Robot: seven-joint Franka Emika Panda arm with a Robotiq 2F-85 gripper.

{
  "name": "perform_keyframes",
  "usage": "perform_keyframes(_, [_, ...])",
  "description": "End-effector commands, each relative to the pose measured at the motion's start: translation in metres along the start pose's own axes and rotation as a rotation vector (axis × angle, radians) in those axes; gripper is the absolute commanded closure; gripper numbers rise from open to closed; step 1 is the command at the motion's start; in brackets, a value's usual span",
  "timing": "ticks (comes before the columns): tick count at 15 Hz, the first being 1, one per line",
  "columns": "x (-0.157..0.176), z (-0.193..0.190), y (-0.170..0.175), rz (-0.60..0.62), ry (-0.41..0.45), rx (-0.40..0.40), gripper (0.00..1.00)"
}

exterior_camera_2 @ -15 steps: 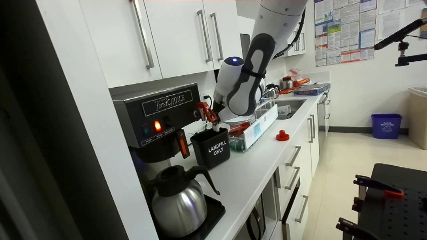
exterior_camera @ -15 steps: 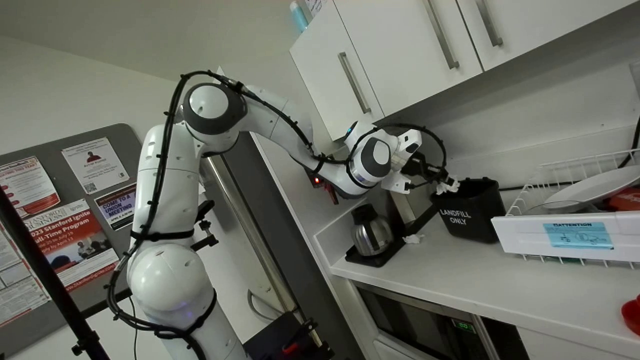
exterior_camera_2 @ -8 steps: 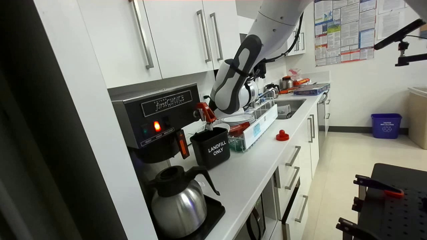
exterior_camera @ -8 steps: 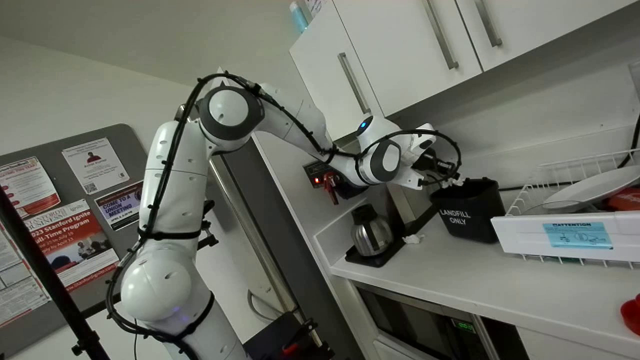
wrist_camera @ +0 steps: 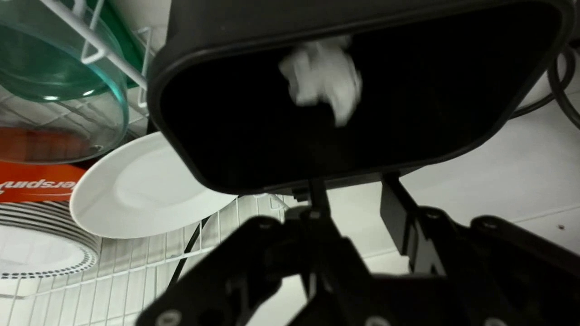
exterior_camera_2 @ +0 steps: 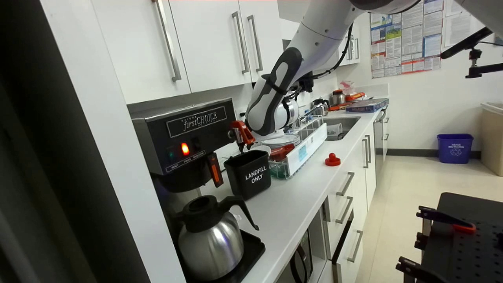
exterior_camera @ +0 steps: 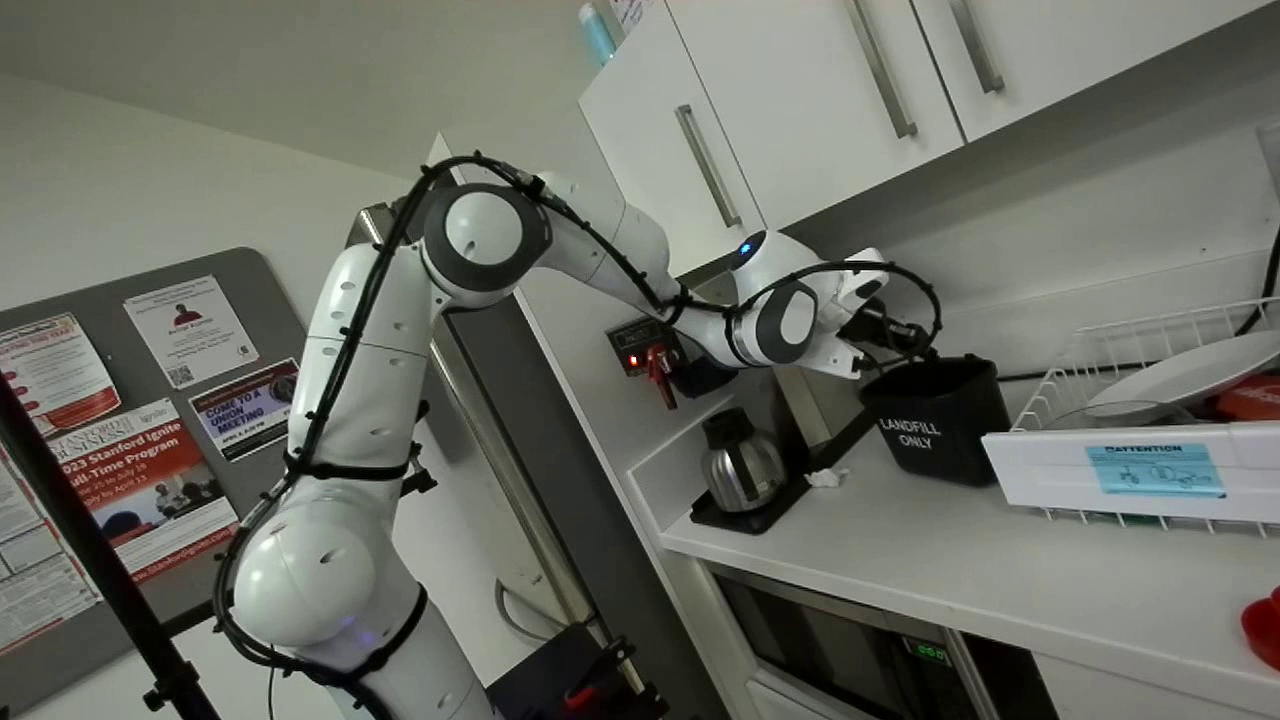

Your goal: Put the paper in the bin

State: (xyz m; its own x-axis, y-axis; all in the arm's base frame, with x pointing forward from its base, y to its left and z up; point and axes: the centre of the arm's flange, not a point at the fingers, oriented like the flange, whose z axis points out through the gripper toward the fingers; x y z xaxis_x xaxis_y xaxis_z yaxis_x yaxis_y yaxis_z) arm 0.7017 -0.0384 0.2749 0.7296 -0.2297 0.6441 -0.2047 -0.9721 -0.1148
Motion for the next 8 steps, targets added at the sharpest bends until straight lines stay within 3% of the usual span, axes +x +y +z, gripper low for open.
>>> perform_keyframes(1, [0.013, 0.008, 0.004, -0.002, -0.022, 0.006, 0.3])
perform_keyframes(5, [0.014, -0.002, 0.005, 0.008, -0.057, 0.012, 0.01])
perform_keyframes(8, [0.009, -0.017, 0.004, 0.023, -0.105, 0.027, 0.0])
